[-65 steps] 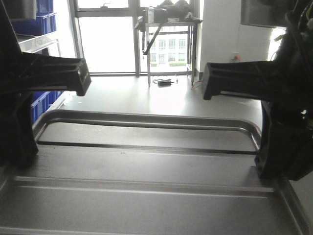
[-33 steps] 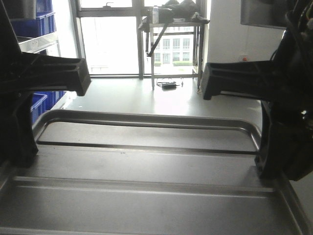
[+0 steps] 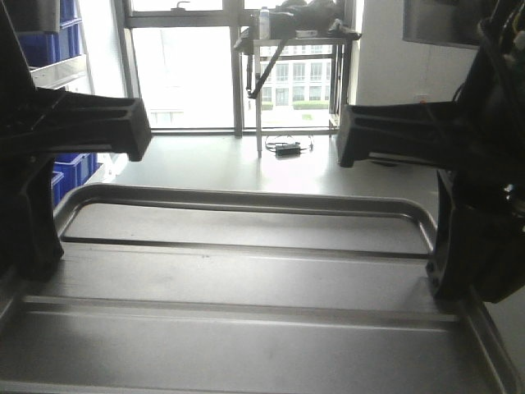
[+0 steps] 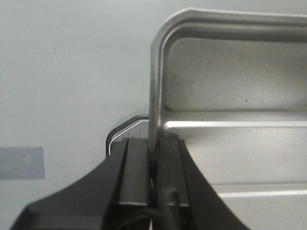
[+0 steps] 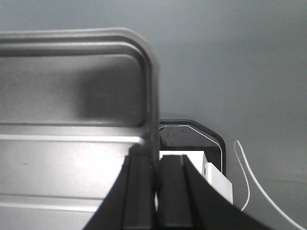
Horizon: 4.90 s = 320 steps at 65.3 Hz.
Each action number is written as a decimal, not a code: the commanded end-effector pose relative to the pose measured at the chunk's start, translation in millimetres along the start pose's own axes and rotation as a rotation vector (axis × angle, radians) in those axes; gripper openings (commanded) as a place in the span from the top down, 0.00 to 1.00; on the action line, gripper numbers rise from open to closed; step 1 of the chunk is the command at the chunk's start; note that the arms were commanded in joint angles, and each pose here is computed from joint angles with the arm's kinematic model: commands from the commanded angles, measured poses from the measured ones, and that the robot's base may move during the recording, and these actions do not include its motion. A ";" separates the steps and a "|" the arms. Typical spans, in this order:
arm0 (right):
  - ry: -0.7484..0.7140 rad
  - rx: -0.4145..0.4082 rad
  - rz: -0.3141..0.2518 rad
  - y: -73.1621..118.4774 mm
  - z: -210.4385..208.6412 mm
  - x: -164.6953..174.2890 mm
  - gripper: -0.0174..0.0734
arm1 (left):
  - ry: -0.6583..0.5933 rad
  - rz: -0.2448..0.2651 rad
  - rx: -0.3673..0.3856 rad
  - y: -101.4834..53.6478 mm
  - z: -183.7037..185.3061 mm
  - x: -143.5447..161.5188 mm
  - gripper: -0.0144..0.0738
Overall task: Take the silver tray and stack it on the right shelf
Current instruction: 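Keep holding the tray while the base drives toward the other shelf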
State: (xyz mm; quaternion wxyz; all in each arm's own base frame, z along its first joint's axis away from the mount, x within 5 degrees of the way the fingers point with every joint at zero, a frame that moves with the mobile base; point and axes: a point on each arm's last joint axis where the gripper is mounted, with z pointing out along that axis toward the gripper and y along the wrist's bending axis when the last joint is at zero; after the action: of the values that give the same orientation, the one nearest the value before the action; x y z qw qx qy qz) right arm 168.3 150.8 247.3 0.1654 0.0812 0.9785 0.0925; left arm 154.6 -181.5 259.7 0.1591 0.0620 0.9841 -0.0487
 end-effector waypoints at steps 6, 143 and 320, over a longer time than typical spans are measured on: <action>-0.050 -0.011 -0.026 1.2 -10.9 -6.7 0.74 | -0.038 0.024 -0.010 3.5 -12.4 -2.7 0.95; -0.037 0.012 -0.026 -0.9 -10.9 -5.6 0.74 | -0.039 0.023 -0.016 4.5 -12.2 -3.4 0.95; -0.037 0.012 -0.026 -0.9 -10.9 -5.6 0.74 | -0.034 0.022 -0.022 5.1 -12.2 -2.9 0.95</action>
State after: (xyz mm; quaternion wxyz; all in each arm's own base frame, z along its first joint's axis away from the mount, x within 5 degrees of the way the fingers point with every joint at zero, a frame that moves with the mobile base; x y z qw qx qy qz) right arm 167.5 150.0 246.8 0.1610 0.0823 0.9796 0.0875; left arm 154.7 -181.9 259.8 0.1600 0.0627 0.9838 -0.0511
